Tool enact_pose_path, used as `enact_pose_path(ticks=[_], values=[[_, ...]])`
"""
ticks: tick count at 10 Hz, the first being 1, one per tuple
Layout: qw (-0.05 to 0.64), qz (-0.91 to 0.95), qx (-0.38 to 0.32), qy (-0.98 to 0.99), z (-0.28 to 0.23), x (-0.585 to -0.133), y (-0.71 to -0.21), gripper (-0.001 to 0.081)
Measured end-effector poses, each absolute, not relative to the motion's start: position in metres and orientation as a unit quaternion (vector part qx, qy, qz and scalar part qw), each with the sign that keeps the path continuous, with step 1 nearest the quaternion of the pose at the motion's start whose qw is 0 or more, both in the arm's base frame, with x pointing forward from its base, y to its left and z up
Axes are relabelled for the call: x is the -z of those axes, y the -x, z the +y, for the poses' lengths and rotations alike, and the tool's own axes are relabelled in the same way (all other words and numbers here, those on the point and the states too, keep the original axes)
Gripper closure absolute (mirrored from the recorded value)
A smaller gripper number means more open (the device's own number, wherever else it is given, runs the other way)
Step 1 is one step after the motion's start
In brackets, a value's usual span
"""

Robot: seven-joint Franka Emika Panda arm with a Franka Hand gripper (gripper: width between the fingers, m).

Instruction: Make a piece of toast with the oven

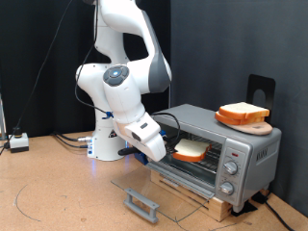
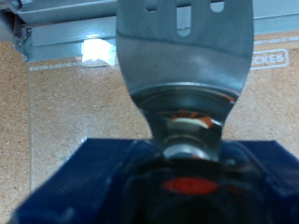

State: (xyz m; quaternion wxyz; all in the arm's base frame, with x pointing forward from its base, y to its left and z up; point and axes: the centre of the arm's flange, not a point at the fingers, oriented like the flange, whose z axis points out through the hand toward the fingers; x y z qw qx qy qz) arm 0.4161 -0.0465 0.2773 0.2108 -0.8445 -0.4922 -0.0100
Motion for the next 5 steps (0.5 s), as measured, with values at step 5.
enact_pose_path(ticks=[5], values=[[0.196, -0.474, 0.023, 0.858, -0.066, -0.29, -0.422, 0.0393]])
